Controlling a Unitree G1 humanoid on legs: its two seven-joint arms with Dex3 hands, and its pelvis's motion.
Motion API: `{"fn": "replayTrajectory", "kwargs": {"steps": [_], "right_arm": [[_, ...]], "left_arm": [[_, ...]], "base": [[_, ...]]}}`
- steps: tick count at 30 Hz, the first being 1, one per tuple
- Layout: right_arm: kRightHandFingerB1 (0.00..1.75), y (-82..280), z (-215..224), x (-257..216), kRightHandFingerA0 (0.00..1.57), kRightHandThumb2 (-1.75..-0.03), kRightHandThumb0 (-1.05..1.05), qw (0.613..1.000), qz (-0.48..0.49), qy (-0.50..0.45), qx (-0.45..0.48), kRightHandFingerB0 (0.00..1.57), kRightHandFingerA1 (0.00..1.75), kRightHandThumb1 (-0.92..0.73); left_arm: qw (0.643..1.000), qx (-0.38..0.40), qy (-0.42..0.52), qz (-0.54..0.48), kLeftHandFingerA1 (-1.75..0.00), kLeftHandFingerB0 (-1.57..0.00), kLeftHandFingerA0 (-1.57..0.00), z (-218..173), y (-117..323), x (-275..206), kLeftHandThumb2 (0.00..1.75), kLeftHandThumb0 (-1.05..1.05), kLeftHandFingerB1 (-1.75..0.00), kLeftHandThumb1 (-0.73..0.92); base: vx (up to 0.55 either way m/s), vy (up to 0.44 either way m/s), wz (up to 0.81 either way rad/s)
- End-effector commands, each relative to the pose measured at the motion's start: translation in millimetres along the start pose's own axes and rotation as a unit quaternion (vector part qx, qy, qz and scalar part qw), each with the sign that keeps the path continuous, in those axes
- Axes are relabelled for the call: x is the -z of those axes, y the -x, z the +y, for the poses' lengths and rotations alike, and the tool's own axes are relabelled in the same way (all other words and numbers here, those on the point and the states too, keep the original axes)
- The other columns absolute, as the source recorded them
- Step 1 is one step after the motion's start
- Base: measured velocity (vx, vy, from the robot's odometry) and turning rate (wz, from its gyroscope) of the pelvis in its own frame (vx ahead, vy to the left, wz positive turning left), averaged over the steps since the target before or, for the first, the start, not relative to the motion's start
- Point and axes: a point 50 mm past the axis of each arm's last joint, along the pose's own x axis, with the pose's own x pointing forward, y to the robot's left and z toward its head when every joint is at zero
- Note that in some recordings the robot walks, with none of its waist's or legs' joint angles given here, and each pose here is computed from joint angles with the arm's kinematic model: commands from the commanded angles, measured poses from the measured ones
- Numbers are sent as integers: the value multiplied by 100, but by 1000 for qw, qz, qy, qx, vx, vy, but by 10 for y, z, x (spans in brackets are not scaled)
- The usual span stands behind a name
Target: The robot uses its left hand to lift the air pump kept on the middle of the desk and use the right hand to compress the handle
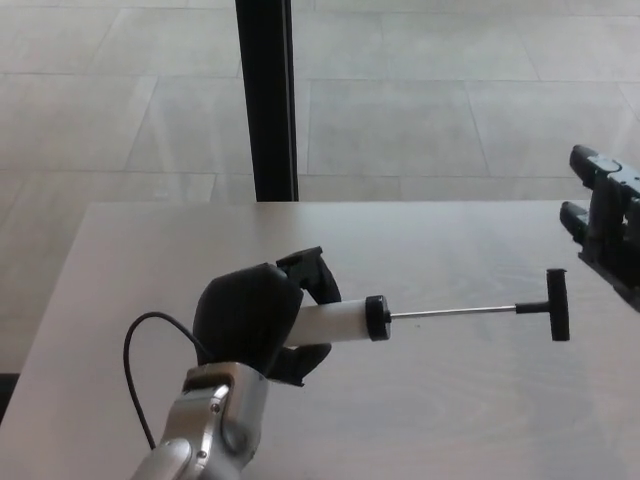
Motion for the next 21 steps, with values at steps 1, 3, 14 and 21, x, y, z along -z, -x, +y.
{"fn": "replayTrajectory", "kwargs": {"steps": [1, 3, 14, 21], "right_arm": [[0, 35, 144, 164, 0, -89, -98, 1000, 24, -7, -2, 0, 0, -92], [0, 37, 163, 177, 0, -89, -98, 1000, 24, -7, -3, 0, 0, -92], [0, -19, 313, 134, 0, -94, -98, 1000, 17, -17, -13, 0, 0, -92], [0, -74, 294, -10, 0, -106, -98, 1000, 7, -8, -8, 0, 0, -86]], "left_arm": [[1000, -24, 2, -8, -147, -102, -125, 141, -129, -20, 120, -11, -129, 49], [1000, -25, 5, -9, -147, -102, -125, 151, -143, -25, 120, -11, -129, 49], [1000, -20, 4, 2, -143, -104, -124, 128, -164, -2, 117, -16, -128, 47], [1000, -21, -15, -15, -175, -81, -94, 95, -149, 23, 116, -10, -159, 49]], "base": [[0, 0, 0], [0, 0, 0], [0, 0, 0], [0, 0, 0]]}}
